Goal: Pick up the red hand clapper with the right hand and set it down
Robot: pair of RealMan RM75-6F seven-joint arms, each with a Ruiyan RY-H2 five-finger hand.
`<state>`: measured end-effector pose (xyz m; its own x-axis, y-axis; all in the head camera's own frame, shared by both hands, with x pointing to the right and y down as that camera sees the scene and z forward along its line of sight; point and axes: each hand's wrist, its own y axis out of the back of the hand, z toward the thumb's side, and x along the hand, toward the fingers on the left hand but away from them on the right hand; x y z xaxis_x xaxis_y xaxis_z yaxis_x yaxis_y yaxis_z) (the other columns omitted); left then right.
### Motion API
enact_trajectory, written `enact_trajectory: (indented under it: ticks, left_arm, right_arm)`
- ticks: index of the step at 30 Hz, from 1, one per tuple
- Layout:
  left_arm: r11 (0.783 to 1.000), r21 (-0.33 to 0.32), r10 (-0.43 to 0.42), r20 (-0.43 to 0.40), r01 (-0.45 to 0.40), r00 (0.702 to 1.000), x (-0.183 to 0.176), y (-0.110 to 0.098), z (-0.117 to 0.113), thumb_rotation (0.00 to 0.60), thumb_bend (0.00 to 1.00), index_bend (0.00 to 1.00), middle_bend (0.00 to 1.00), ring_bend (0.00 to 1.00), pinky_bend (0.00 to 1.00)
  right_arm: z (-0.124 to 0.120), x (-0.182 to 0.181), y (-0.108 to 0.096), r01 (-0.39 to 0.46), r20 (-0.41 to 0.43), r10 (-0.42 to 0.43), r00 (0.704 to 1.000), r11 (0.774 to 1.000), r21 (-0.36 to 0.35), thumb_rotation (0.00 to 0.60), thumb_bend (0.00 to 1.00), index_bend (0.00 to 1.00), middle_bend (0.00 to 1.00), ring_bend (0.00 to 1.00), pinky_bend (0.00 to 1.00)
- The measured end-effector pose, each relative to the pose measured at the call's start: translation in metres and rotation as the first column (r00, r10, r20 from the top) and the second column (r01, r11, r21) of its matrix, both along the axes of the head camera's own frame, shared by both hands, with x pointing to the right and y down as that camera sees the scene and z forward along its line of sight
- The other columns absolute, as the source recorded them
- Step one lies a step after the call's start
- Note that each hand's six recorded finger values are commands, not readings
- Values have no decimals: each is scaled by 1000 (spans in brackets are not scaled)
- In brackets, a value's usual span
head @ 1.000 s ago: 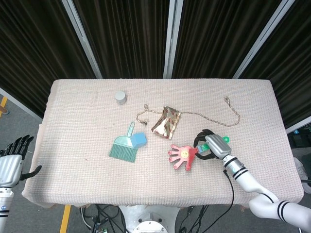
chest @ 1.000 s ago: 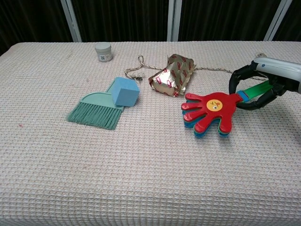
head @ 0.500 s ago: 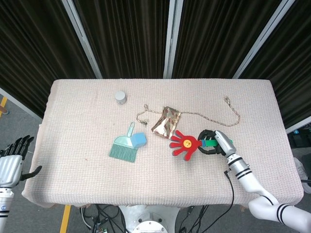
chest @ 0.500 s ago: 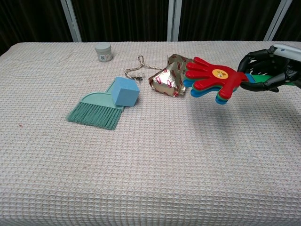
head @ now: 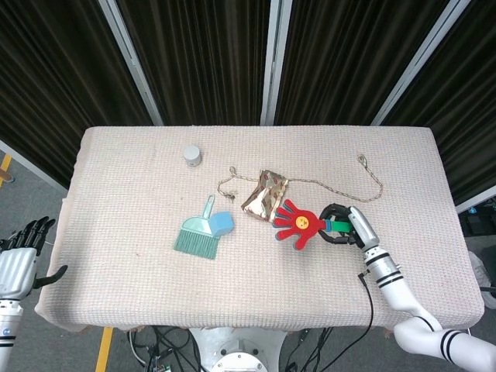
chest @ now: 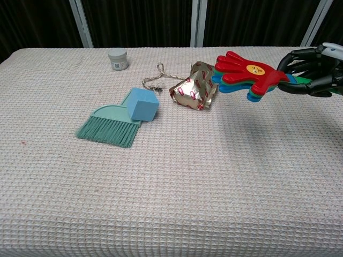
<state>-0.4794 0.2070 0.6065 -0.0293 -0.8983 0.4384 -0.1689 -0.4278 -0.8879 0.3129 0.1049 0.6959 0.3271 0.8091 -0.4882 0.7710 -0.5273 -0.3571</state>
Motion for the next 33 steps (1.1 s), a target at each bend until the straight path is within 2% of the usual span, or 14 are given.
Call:
enact_trajectory:
  ticks: [4, 7, 10, 14, 15, 17, 19, 22, 24, 26, 28, 30, 33]
  left_arm:
    - [1000, -1, -1, 1, 1, 1000, 0, 0, 0, 600, 209, 72, 28, 0, 136]
    - [1000, -2, -1, 1, 1, 1000, 0, 0, 1, 600, 208, 72, 28, 0, 136]
    - [1000, -4, -1, 0, 1, 1000, 0, 0, 1, 600, 208, 72, 28, 0, 136]
    - [1000, -6, -1, 0, 1, 1000, 0, 0, 2, 600, 208, 72, 28, 0, 136]
    - [1000, -7, -2, 0, 2, 1000, -1, 1, 2, 600, 208, 72, 28, 0, 136]
    - [1000, -9, -3, -1, 3, 1000, -1, 1, 3, 600, 209, 72, 28, 0, 136]
    - [1000, -11, -1, -2, 1, 1000, 0, 1, 3, 600, 208, 72, 28, 0, 136]
    - [1000, -12, 0, -2, 0, 1000, 0, 0, 3, 600, 208, 72, 28, 0, 136]
    - [1000, -13, -1, -2, 1, 1000, -1, 0, 3, 600, 208, 72, 28, 0, 136]
    - [1000, -15, -2, -4, 2, 1000, 0, 1, 3, 600, 208, 72, 28, 0, 140]
    - [1000, -17, -2, -6, 2, 1000, 0, 1, 4, 600, 208, 72, 28, 0, 145]
    - [1000, -18, -1, -6, 1, 1000, 0, 1, 4, 600, 208, 72, 29, 0, 146]
    - [1000, -16, 0, -5, 0, 1000, 0, 0, 3, 600, 208, 72, 28, 0, 145]
  right_arm:
    - [-5, -3, -1, -44, 75, 45, 996, 999, -24, 600, 630, 994, 801, 904, 1000]
    - [-11, -4, -3, -97, 174, 108, 979, 993, -69, 600, 630, 994, 802, 904, 1000]
    - [-18, -4, -6, -158, 293, 193, 936, 977, -140, 600, 630, 994, 801, 904, 1000]
    - [-28, 1, -13, -220, 428, 308, 850, 945, -242, 600, 623, 994, 802, 904, 1000]
    - [-30, 3, -14, -225, 443, 322, 837, 940, -257, 600, 623, 994, 802, 904, 1000]
    - [-33, 7, -16, -228, 457, 336, 823, 934, -275, 600, 624, 994, 802, 904, 1000]
    - [-33, 8, -17, -223, 452, 329, 830, 936, -272, 600, 624, 993, 802, 904, 1000]
    - [-31, 8, -17, -192, 398, 272, 876, 954, -229, 600, 632, 989, 801, 904, 1000]
    - [-30, 8, -17, -146, 317, 197, 928, 973, -177, 600, 636, 970, 801, 904, 1000]
    - [-28, 6, -17, -73, 195, 95, 976, 990, -119, 600, 628, 945, 802, 904, 1000]
    - [-26, 4, -17, 6, 67, -1, 998, 998, -70, 600, 623, 939, 802, 904, 1000]
    - [-25, 1, -17, 105, -92, -107, 990, 994, -25, 600, 622, 939, 802, 904, 1000]
    - [-26, -4, -18, 228, -289, -217, 932, 974, 5, 600, 622, 939, 802, 904, 1000]
